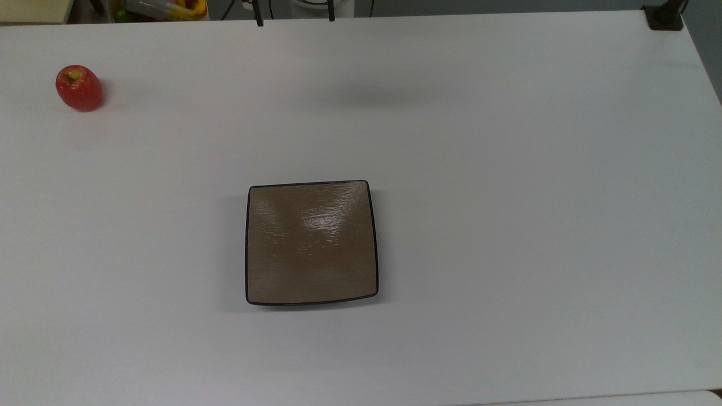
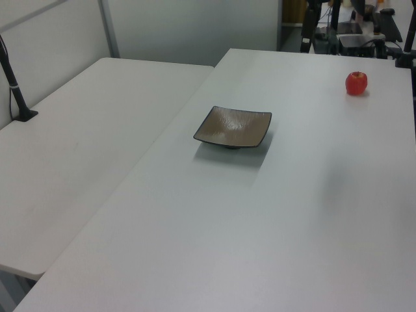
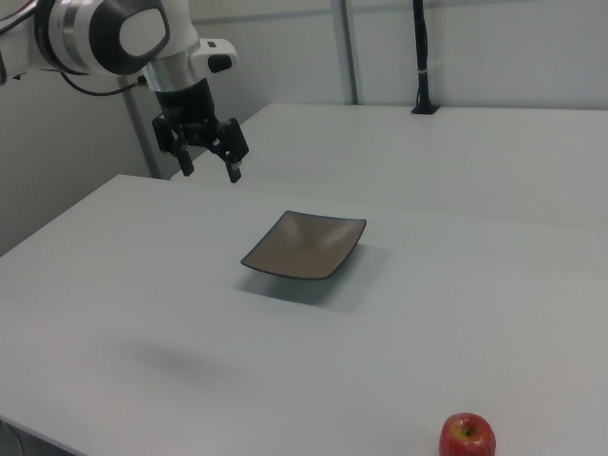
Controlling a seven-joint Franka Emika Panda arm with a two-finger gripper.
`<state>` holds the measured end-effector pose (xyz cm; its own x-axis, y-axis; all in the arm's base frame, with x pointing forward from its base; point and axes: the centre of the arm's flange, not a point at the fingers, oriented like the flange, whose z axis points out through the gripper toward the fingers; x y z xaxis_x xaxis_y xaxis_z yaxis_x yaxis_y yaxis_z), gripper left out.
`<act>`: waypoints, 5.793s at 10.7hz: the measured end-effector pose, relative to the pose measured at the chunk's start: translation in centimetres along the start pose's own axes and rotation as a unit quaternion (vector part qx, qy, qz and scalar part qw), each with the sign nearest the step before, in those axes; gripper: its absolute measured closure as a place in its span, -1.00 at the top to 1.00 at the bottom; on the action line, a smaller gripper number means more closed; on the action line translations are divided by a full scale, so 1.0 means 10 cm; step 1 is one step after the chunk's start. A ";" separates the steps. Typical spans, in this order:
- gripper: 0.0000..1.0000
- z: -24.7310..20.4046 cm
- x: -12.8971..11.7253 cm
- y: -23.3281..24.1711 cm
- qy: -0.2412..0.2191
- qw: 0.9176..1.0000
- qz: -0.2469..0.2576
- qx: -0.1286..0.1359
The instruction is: Apples placed on a ceramic plate
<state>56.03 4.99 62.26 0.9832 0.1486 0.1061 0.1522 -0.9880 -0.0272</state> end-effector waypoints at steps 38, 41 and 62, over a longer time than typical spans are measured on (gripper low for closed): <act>1.00 0.99 -0.80 3.54 -0.053 0.978 -0.195 -0.053; 1.00 1.53 -0.96 3.80 -0.074 0.973 -0.216 -0.042; 0.60 2.80 -1.36 3.93 -0.164 0.927 -0.323 -0.099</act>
<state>51.50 -34.69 31.92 0.6764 0.6842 -0.2725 0.7298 -0.6724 0.1233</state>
